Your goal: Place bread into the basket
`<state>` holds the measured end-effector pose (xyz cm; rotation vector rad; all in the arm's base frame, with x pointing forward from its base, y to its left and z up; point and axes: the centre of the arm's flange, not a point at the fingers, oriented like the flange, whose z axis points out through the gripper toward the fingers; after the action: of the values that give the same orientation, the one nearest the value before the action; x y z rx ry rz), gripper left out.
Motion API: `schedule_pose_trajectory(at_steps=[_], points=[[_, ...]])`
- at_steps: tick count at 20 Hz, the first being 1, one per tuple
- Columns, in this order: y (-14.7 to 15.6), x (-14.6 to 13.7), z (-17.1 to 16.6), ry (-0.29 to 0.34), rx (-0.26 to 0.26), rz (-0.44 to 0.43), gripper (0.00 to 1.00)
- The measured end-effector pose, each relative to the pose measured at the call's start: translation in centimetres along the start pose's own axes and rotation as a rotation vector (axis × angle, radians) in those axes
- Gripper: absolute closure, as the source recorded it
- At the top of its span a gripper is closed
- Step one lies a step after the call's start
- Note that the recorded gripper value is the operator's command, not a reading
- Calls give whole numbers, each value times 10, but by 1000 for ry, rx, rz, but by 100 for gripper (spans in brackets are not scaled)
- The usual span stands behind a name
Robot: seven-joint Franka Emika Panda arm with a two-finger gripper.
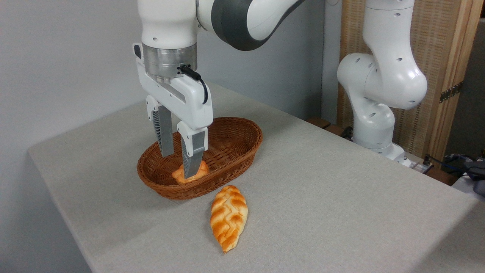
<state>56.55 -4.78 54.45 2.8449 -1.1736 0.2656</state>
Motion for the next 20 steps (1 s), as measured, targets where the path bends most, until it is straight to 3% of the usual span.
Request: schedule_pose_trajectory(at_steps=[20], points=[[-3,-2,-1,0,1,-27,0]])
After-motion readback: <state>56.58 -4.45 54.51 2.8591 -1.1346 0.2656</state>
